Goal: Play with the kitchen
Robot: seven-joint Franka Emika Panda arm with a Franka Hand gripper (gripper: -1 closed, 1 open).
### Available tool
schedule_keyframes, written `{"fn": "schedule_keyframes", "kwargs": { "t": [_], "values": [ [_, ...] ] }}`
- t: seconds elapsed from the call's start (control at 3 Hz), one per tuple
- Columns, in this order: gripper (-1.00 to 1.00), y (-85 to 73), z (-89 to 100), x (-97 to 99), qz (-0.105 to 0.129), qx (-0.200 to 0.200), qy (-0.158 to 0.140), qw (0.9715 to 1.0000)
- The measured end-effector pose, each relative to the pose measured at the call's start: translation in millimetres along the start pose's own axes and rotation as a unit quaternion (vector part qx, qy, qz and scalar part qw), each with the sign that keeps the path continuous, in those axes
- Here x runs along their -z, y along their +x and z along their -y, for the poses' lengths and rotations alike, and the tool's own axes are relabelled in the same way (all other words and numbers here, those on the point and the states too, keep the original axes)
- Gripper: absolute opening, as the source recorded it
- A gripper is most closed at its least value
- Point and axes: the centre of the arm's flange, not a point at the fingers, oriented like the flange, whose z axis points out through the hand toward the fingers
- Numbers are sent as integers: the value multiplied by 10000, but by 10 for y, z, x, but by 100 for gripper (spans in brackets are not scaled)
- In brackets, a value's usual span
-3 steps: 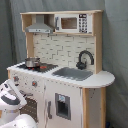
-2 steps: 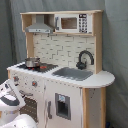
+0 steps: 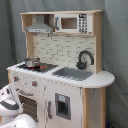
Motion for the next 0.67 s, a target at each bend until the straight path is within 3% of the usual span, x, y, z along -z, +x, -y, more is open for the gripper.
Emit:
{"fn": "schedule_keyframes", "kwargs": {
  "t": [0.33,0.67],
  "values": [
    [100,-75,184,-2,49,-391,94,9992],
    [100,-165,328,-22,119,-868,111,9961]
  ]
}}
